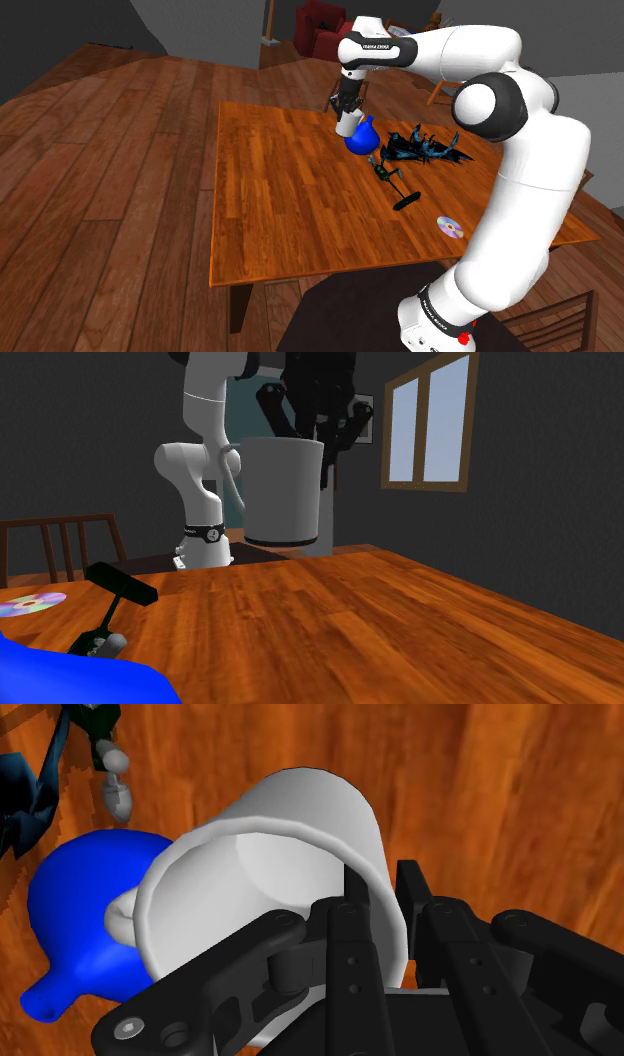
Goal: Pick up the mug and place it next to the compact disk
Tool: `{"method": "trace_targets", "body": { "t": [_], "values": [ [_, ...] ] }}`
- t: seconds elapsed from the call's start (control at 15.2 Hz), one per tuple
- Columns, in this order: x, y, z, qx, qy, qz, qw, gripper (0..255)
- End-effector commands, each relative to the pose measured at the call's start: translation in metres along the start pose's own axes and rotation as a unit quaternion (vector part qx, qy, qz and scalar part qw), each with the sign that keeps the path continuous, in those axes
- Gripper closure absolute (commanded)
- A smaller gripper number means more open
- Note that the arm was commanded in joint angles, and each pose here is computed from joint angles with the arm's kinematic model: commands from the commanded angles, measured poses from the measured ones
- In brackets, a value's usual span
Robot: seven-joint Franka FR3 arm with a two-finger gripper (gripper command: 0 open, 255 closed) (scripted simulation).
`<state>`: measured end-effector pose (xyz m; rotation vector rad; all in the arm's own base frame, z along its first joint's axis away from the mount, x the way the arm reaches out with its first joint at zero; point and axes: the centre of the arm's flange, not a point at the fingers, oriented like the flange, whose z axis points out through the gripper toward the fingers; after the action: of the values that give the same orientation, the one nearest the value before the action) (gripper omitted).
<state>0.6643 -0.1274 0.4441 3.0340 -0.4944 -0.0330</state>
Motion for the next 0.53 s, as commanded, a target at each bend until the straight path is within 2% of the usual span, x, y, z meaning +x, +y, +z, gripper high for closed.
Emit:
{"method": "trace_targets", "body": {
  "t": [0.0,0.46],
  "values": [
    [-0.015,0.021,0.001,0.0,0.0,0.0,1.0,255],
    [-0.07,0.095,0.007,0.0,0.0,0.0,1.0,255]
  ]
}}
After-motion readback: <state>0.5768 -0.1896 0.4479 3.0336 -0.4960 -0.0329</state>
